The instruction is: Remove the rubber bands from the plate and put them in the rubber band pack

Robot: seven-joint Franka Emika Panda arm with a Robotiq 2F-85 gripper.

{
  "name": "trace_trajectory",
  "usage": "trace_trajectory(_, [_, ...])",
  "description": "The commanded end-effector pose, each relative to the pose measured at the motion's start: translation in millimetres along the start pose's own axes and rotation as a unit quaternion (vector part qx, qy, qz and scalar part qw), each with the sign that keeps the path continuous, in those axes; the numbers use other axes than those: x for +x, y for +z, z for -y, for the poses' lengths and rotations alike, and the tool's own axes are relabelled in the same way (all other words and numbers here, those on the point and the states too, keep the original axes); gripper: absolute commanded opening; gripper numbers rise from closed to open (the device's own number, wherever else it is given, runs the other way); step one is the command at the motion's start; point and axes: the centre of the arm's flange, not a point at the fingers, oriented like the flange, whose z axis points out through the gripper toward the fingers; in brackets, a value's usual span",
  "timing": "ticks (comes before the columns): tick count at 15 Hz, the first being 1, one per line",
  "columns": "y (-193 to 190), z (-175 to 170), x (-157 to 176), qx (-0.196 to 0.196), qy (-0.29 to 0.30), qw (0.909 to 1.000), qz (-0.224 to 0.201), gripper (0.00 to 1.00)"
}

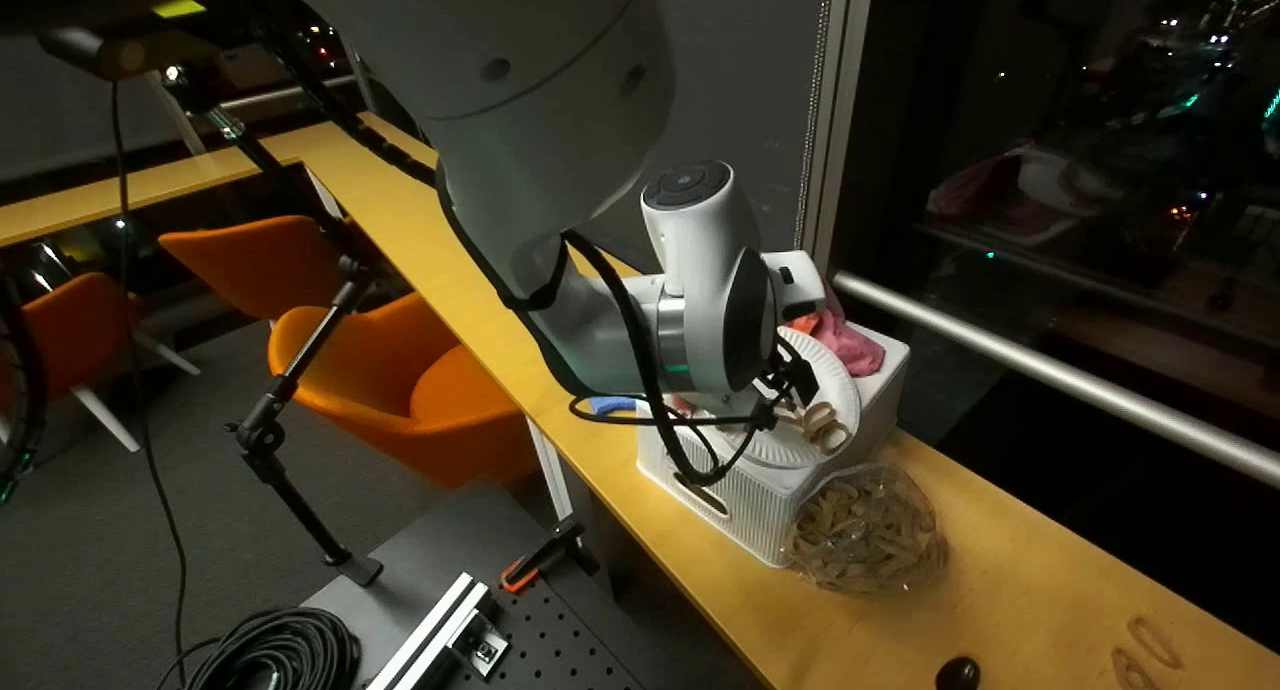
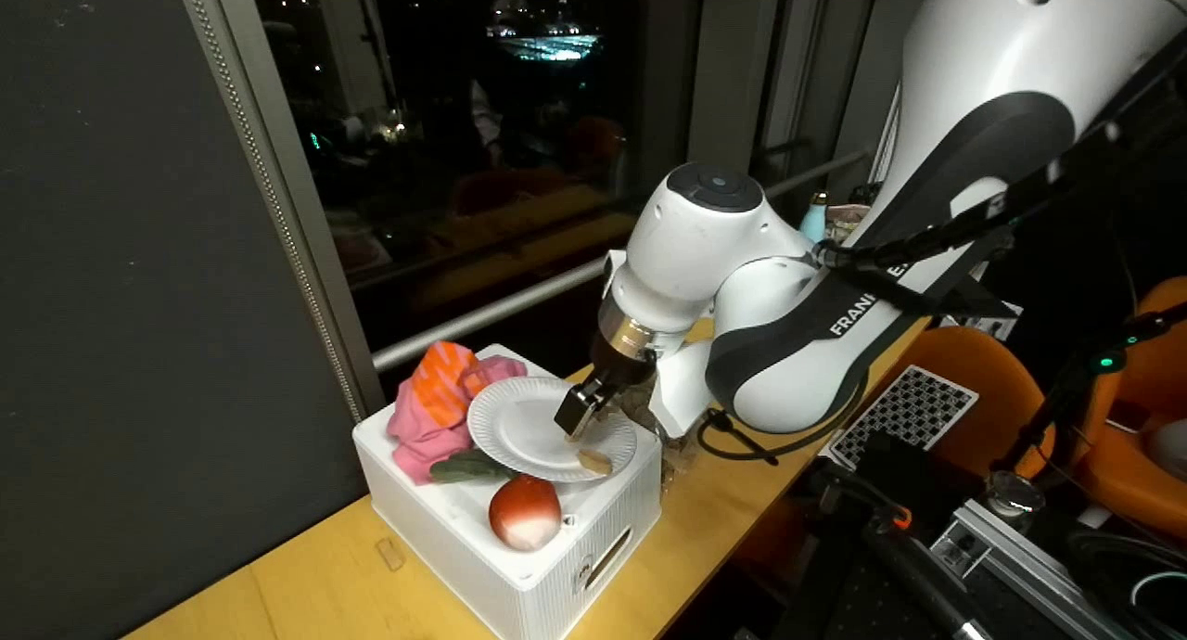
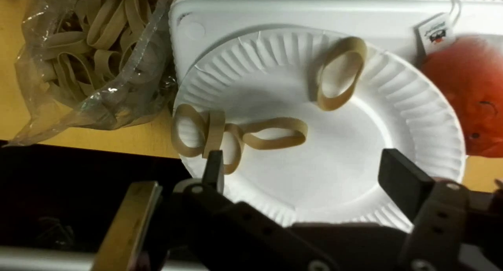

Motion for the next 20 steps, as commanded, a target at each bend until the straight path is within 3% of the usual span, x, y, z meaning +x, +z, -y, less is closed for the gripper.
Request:
trace_trajectory(1, [-12.3,-29.1,2.3,0.003,0.033,0.9993,-0.015,1.00])
trace_trajectory(6, [15.4,-48.5,1.6,0.004,0.060,0.9981,-0.013,1.00])
trace_trajectory(13, [52.7,-60.7,36.8,0.003,0.039,0.9972,-0.063,1.00])
trace_trajectory(20, [82.1,-39.4,52.4,0.030,0.048,0.9974,-0.045,1.00])
